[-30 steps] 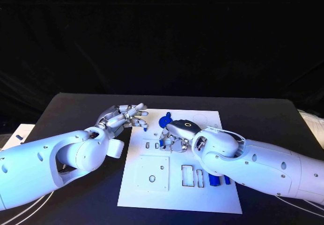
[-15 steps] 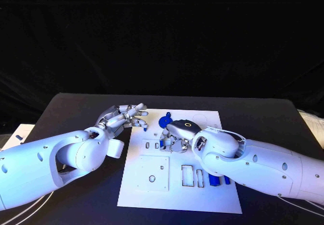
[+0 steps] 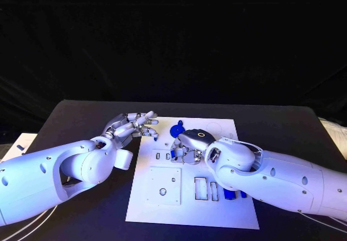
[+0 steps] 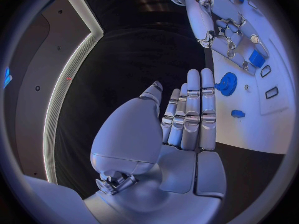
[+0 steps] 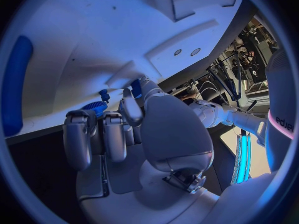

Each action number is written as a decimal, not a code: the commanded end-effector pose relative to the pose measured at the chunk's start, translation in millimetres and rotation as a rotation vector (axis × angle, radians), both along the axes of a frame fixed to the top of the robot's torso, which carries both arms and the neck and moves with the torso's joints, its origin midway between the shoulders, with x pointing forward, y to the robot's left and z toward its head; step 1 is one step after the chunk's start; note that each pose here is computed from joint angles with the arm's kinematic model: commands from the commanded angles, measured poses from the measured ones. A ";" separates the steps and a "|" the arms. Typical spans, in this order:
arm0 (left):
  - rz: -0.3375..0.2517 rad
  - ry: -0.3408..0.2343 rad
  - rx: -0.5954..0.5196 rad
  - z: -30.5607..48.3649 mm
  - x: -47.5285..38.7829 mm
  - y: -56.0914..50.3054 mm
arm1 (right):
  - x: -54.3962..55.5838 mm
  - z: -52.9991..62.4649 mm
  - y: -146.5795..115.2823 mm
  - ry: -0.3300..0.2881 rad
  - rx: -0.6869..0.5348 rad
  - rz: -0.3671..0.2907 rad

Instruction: Assemble the parts on the task board

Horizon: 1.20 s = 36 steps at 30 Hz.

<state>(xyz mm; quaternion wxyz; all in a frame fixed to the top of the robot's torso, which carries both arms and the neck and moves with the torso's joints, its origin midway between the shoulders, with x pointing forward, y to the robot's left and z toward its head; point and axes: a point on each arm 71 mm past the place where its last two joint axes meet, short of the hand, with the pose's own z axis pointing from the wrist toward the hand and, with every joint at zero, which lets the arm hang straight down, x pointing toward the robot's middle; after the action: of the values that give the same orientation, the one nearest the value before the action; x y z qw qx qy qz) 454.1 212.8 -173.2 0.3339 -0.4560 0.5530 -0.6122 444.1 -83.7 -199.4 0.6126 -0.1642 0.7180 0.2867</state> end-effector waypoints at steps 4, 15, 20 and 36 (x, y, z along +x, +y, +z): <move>-0.018 -0.004 -0.013 0.7 -0.6 -2.2 | -1.0 -8.4 -5.5 0.005 -0.028 -0.037; -0.014 0.003 -0.004 -0.7 0.2 -0.9 | -12.9 8.7 -8.1 -0.105 0.193 0.008; -0.030 0.012 0.098 -4.5 0.7 1.4 | -16.7 22.2 -17.2 -0.057 0.309 0.109; -0.228 0.247 0.686 -32.4 4.9 3.4 | 11.2 83.3 -105.7 0.116 0.507 -0.017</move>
<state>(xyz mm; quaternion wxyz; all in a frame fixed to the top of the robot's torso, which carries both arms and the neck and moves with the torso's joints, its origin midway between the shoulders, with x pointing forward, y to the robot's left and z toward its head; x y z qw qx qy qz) 462.6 216.9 -197.7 0.3426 -0.3841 0.7310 -0.4481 454.3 -186.5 -115.0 0.6258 -0.0241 0.6516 0.4280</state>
